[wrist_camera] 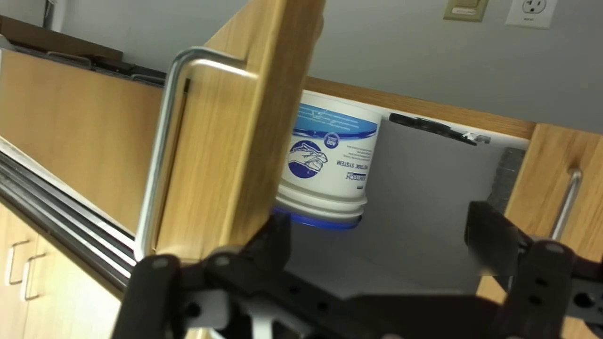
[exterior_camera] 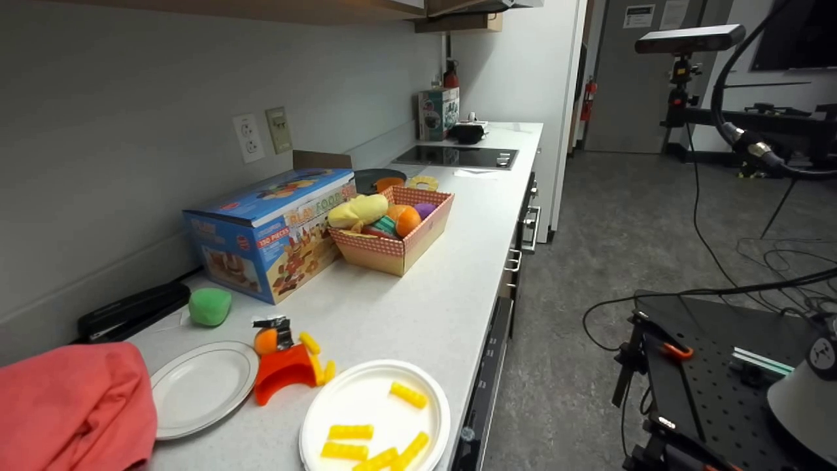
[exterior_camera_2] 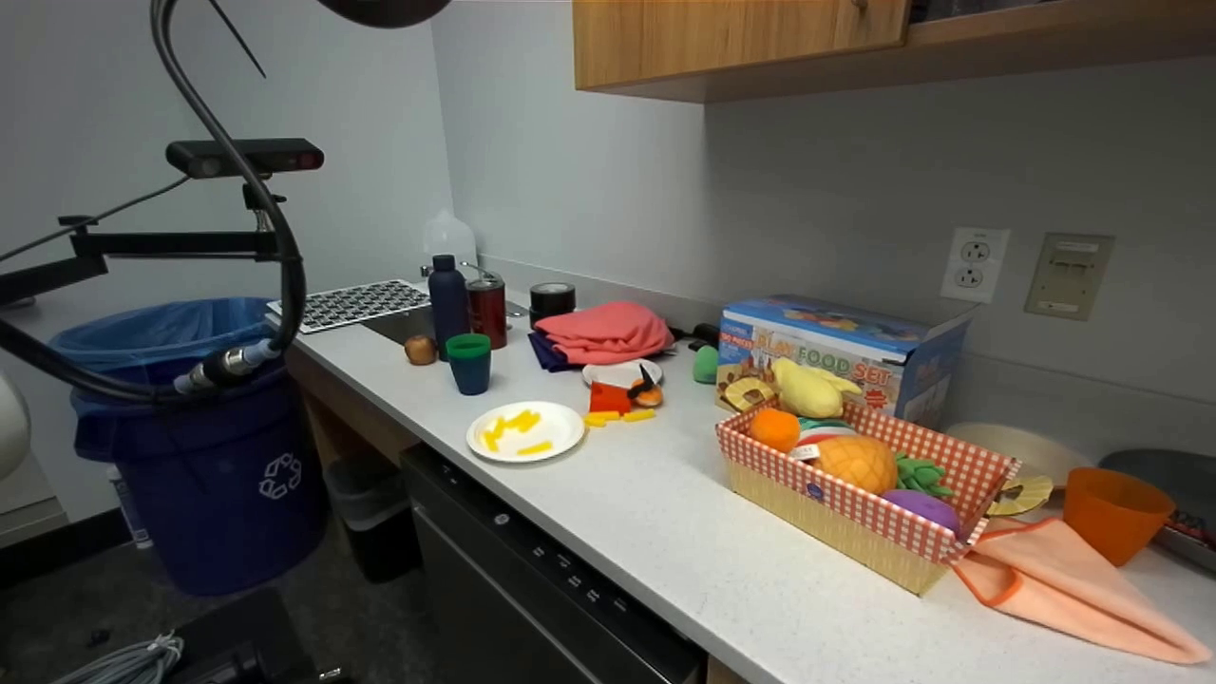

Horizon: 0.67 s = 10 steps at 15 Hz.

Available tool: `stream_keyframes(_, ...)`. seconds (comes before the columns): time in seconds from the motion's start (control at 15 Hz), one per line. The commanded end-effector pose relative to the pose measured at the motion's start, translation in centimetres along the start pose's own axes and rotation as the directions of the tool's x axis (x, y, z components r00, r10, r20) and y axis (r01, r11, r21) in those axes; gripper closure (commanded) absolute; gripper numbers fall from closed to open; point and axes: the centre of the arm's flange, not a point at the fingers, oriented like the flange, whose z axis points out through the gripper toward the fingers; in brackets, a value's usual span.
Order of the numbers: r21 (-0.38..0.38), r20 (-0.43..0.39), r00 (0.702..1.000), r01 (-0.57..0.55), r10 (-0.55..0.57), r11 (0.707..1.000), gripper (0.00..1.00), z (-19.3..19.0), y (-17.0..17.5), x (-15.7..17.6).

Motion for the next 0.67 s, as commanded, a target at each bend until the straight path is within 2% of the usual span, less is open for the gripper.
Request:
stream_keyframes(0.0,-0.073,0.027,0.997,-0.067,0.069,0.995,0.0,1.4,5.2,-4.7)
stream_keyframes(0.33,-0.158,0.062,0.984,-0.153,0.165,0.975,0.0,1.4,11.9,-8.8)
stream_keyframes(0.4,-0.145,0.069,0.986,-0.14,0.151,0.98,0.0,1.1,10.0,-7.5)
stream_keyframes(0.6,-0.169,0.082,0.981,-0.162,0.178,0.972,0.0,1.4,11.7,-8.8)
